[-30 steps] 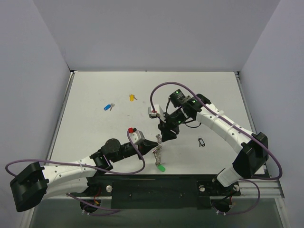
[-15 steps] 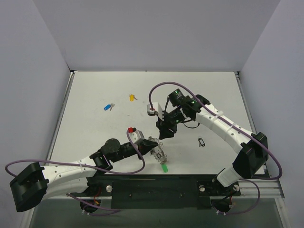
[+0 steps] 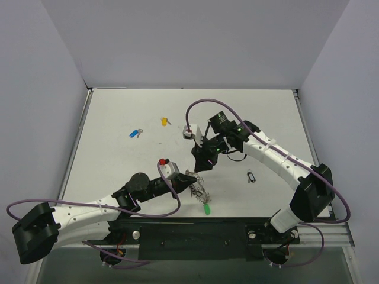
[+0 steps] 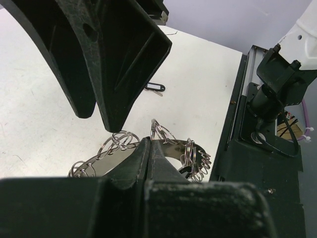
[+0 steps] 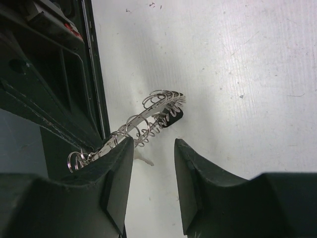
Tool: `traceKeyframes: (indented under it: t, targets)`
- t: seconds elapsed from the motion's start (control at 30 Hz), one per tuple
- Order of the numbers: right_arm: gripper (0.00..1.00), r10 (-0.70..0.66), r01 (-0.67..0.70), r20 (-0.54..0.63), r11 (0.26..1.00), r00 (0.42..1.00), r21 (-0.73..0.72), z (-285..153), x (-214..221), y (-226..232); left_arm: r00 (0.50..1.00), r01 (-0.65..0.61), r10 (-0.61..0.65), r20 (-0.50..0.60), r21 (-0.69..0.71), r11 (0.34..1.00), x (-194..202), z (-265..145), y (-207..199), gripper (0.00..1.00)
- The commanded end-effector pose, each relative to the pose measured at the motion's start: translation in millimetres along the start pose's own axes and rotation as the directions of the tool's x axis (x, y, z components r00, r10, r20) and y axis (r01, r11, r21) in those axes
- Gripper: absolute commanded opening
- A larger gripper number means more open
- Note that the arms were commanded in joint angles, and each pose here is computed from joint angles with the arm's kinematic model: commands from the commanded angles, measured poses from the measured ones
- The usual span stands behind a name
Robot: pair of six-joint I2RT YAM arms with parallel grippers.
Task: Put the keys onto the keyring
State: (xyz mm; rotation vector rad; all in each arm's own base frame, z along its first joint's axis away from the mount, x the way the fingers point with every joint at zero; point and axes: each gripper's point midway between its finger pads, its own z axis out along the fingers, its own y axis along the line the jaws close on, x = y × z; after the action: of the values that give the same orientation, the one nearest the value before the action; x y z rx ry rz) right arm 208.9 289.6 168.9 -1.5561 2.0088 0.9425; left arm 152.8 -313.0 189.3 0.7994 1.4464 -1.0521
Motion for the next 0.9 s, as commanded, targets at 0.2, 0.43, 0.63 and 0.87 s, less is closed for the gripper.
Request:
traceKeyframes:
  t: [0.2,0.43,0.63,0.87]
  targets:
    - [0.34,-0.016,0.019,0.042,0.997,0.999,-0.074,-19,2,12,0.992,0.024,-0.019,0.121,-0.039,0.999,-34,-4,6,0.0]
    - [0.34,-0.085,0.086,0.015,0.987,0.996,-0.136,-15,9,26,0.989,0.05,-0.041,0.14,-0.066,0.997,-36,-7,12,0.0]
    - [0.34,-0.116,0.117,0.016,0.973,0.993,-0.197,-15,11,40,0.987,0.066,-0.054,0.148,-0.081,0.995,-37,-8,16,0.0]
    - [0.34,-0.177,0.172,0.004,0.955,0.984,-0.24,-22,19,50,0.986,0.08,-0.066,0.151,-0.092,0.992,-36,-9,20,0.0]
